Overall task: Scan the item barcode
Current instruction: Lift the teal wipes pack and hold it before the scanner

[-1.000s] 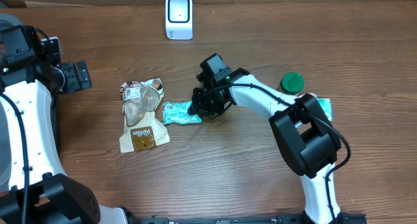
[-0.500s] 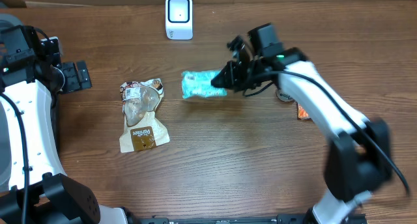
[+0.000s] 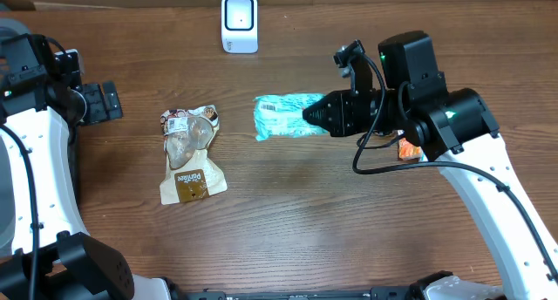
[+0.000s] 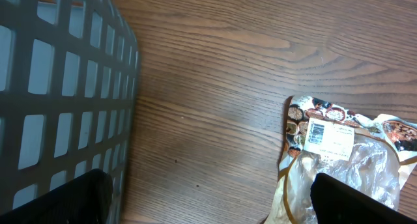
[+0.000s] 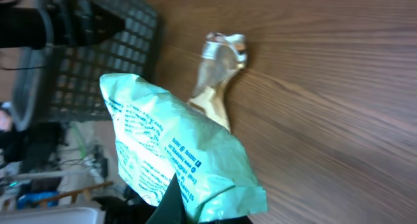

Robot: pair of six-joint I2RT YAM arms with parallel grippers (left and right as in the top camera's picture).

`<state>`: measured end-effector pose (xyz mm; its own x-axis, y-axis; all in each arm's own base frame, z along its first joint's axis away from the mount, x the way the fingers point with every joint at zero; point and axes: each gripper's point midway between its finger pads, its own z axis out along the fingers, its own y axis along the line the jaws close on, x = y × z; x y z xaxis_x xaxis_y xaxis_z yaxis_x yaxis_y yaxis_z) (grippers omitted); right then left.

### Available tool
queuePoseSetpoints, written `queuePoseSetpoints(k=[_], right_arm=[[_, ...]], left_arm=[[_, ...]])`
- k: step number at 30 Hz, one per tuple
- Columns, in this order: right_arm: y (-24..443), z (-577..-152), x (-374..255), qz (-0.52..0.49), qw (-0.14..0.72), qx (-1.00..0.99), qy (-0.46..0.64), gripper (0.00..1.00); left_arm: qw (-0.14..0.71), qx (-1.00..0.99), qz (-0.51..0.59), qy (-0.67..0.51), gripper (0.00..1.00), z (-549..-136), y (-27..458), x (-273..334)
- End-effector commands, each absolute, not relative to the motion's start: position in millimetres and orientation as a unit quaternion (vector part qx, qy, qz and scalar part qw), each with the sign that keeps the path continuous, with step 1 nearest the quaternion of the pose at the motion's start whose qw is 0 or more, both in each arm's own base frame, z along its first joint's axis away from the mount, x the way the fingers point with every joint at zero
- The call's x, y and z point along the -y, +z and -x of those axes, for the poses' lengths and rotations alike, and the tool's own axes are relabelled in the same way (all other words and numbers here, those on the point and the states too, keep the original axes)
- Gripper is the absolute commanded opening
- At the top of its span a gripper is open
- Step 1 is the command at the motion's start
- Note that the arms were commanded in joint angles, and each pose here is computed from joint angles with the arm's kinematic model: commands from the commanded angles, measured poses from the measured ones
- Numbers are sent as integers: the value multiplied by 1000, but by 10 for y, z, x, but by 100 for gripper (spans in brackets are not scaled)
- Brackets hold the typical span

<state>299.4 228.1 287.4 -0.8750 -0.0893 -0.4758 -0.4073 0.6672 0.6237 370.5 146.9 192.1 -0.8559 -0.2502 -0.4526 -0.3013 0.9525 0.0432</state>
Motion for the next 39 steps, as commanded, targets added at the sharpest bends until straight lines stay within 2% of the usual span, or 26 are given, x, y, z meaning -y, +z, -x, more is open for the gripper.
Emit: queuePoseSetpoints(k=[1, 6, 8, 16, 20, 25, 29, 34, 39], right_arm=[[3108, -3138, -2234, 122, 258, -897, 336, 4], [3202, -3574, -2313, 117, 279, -914, 271, 4], [3268, -3986, -2397, 128, 313, -915, 220, 4], [3271, -5439, -2495, 159, 523, -836, -52, 4], [3030, -5887, -2671, 261, 554, -776, -154, 4], [2800, -6219, -2953, 356, 581, -696, -226, 4], [2476, -6379, -3119, 429, 571, -641, -282, 4], [2137, -6465, -3256, 459, 564, -613, -309, 4], [2053, -6466, -3346, 471, 565, -598, -319, 4]], left_arm=[[229, -959, 155, 59, 100, -3687, 1932, -1512], [229, -959, 155, 60, 100, -3686, 1932, -1513], [229, -959, 155, 59, 99, -3686, 1932, -1512], [229, -959, 155, 60, 100, -3686, 1932, -1513], [229, -959, 155, 60, 99, -3686, 1932, -1513], [229, -959, 155, 59, 100, -3686, 1932, -1512], [229, -959, 155, 59, 99, -3686, 1932, -1512], [229, -959, 155, 59, 100, -3686, 1932, -1512], [229, -959, 155, 59, 100, -3686, 1932, -1512]])
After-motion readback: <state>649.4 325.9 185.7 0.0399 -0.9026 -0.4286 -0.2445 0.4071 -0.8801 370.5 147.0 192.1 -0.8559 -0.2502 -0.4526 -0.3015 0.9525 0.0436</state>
